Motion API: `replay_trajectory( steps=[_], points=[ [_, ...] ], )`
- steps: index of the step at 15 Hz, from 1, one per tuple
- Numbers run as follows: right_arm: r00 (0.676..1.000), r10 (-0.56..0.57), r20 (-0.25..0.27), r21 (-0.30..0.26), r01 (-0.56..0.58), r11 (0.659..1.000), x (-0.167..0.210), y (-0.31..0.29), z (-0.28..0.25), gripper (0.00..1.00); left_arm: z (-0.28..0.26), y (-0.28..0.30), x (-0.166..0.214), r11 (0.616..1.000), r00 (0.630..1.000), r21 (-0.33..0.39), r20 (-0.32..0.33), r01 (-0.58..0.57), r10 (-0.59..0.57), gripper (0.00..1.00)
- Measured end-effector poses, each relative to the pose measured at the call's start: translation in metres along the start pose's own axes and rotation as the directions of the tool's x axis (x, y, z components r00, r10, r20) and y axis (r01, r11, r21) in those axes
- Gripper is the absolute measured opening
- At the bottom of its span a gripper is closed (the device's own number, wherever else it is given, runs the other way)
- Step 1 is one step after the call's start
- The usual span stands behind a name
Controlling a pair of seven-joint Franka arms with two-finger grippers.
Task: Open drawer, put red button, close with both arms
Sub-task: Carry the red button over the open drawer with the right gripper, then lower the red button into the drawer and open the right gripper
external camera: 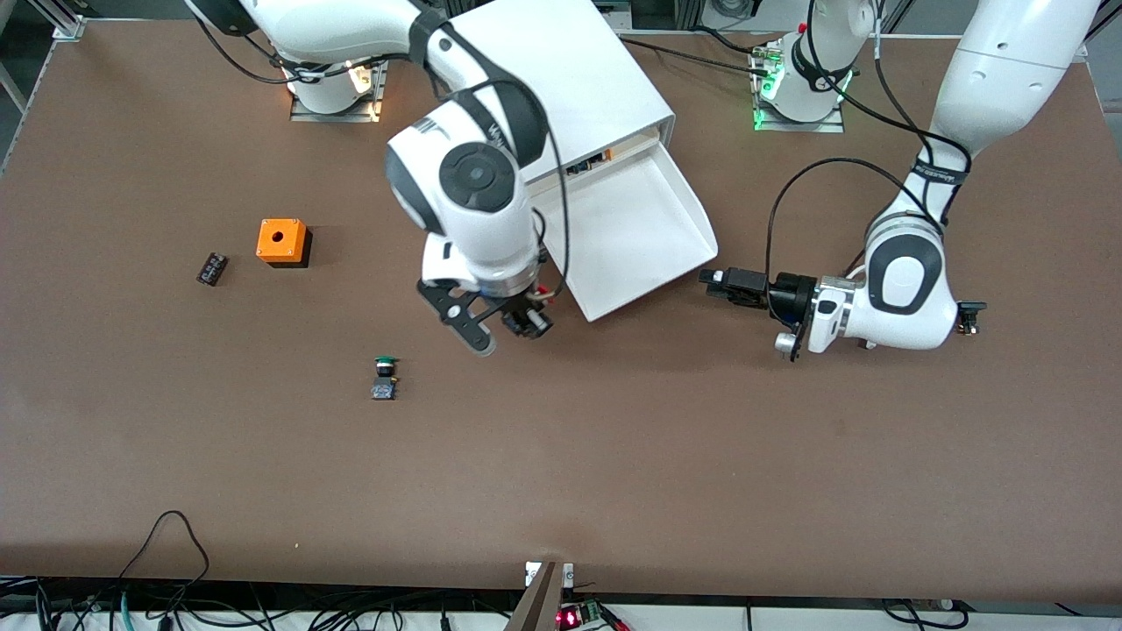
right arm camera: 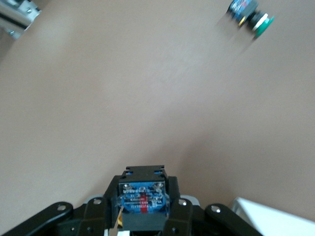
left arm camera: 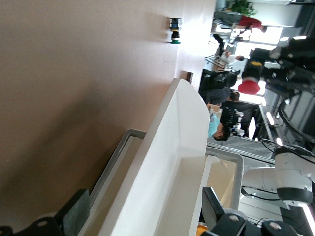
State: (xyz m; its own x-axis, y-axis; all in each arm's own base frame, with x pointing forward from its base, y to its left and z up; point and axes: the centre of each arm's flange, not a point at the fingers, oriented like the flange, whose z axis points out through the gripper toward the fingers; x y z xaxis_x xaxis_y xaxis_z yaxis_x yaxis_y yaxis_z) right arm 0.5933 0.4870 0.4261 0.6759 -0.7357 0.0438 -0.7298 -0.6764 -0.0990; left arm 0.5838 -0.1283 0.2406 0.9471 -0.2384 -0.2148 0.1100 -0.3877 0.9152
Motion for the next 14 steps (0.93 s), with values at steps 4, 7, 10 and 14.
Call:
replay_trajectory(
  steps=[4,7,10,14],
  points=[
    [0.995,0.094,0.017,0.045,-0.094,0.995,-0.069,-0.006,-0.008,0.41,-0.035,0.039,0.007,0.973,0.999,0.230,0.028,0.025,-0.033,1.00],
    [0.988,0.149,0.031,0.048,-0.150,0.987,-0.119,-0.003,-0.009,0.41,-0.063,0.054,0.006,0.890,0.998,0.457,0.055,0.009,-0.038,1.00],
    [0.978,0.205,0.034,0.026,-0.206,0.978,-0.147,-0.001,0.008,0.41,-0.086,0.064,0.002,0.788,0.993,0.616,0.082,0.017,-0.085,1.00],
    [0.960,0.277,0.051,0.035,-0.278,0.960,-0.156,-0.006,0.042,0.41,-0.107,0.078,-0.001,0.658,0.985,0.751,0.072,0.050,-0.158,1.00]
  ],
)
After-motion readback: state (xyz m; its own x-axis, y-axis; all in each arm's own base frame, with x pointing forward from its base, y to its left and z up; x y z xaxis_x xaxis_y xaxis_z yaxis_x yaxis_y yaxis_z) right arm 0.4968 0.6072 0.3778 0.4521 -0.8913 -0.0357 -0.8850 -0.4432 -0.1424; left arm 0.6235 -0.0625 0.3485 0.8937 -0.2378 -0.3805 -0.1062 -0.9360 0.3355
